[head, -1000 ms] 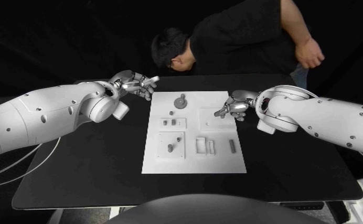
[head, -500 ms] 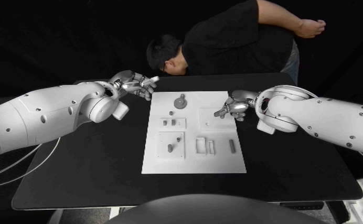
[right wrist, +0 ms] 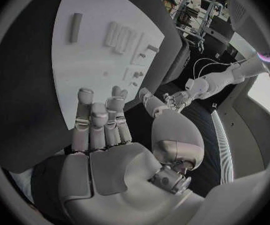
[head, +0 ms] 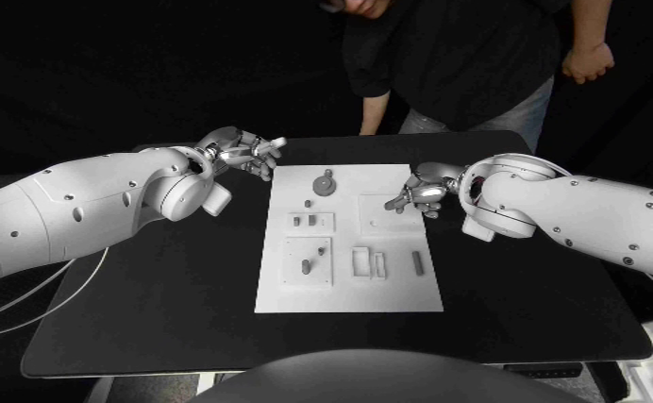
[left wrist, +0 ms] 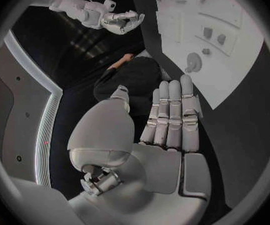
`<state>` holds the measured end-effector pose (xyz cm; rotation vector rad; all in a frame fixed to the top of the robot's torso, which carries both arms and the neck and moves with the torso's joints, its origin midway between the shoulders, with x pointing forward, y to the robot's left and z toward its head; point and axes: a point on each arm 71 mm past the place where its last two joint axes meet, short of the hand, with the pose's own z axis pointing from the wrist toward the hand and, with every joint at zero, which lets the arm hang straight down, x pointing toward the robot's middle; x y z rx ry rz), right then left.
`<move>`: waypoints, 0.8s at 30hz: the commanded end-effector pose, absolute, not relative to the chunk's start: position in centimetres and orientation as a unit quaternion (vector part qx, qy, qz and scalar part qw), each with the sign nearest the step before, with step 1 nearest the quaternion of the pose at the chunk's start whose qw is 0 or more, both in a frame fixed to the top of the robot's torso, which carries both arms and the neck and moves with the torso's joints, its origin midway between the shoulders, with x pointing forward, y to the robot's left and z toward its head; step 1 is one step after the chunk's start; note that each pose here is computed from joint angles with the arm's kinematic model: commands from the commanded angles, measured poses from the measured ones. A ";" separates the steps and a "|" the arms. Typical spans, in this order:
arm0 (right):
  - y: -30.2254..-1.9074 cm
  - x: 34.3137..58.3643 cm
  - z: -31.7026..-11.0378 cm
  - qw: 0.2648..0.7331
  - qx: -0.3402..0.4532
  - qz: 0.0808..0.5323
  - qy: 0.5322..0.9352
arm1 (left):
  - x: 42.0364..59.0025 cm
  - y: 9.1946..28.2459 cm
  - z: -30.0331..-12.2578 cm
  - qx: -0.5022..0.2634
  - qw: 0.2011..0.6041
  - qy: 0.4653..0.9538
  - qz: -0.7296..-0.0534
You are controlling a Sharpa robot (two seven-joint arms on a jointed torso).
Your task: Assemble the parts on the task board
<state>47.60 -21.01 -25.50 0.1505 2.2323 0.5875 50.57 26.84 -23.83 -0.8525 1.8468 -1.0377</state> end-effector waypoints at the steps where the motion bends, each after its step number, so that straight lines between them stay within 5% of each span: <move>1: -20.9 47.5 -25.5 0.399 0.053 0.233 0.886 | 50.6 26.7 -23.7 -0.337 0.417 0.732 -0.419; 24: -20.9 47.5 -25.6 0.398 0.053 0.232 0.886 | 50.6 26.6 -23.7 -0.337 0.417 0.733 -0.419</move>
